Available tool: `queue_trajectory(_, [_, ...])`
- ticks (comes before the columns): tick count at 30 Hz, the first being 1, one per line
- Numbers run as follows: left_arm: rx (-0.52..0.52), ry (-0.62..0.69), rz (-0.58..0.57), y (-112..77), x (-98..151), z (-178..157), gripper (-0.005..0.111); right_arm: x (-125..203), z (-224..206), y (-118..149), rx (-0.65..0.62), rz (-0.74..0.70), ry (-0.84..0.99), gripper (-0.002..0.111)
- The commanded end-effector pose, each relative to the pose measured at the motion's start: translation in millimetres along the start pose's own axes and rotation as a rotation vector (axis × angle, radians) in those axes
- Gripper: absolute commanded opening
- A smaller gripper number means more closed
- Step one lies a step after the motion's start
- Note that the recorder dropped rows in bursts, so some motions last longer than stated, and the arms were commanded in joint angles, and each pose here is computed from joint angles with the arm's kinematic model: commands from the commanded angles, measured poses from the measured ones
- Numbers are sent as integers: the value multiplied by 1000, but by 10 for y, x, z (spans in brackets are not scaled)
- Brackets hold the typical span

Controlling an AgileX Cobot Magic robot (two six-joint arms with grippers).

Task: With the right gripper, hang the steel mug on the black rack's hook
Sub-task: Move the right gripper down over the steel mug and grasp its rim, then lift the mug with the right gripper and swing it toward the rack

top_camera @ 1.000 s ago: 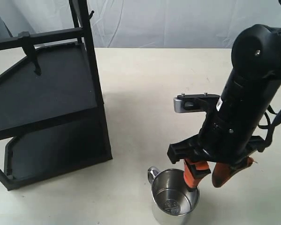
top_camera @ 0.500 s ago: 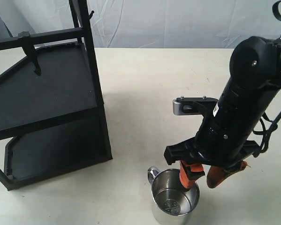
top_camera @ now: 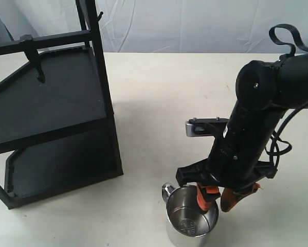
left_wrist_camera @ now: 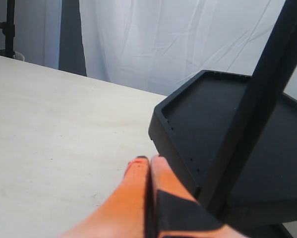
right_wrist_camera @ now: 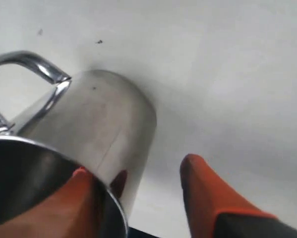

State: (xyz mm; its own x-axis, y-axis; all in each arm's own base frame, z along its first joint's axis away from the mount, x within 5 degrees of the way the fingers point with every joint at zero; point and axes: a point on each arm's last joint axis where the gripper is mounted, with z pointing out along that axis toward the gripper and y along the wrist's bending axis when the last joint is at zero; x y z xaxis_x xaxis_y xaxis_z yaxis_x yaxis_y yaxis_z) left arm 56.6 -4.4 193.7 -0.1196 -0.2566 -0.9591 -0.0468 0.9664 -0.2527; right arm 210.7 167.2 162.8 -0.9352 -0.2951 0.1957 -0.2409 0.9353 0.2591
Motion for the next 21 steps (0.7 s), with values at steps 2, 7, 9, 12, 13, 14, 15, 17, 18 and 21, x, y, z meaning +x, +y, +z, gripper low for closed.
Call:
queue_trajectory(2, [2,-13,-10,-2,-10,-4,2,3,21,9,-6,-5,5,18])
queue_trajectory(7, [2,-13,-10,-2,-10,-4,2,1,20,30,-29,-28,2,-1])
queue_trajectory(9, [2,-13,-10,-2,-10,-4,2,2,19,57,-59,-51,2,-1])
queue_trajectory(12, [2,-13,-10,-2,-10,-4,2,11,-54,237,-246,-278,-47,-1])
queue_trajectory(13, [2,-13,-10,-2,-10,-4,2,26,-91,282,-291,-353,-68,-1])
queue_trajectory(14, [2,-13,-10,-2,-10,-4,2,46,-151,347,-354,-485,-115,-1])
queue_trajectory(15, [2,-13,-10,-2,-10,-4,2,54,-186,376,-378,-528,-143,-1])
queue_trajectory(17, [2,-13,-10,-2,-10,-4,2,77,-287,449,-440,-608,-218,-1])
queue_trajectory(18, [2,-13,-10,-2,-10,-4,2,85,-355,506,-492,-646,-275,-1])
queue_trajectory(21, [2,-13,-10,-2,-10,-4,2,76,-482,636,-640,-672,-390,-1])
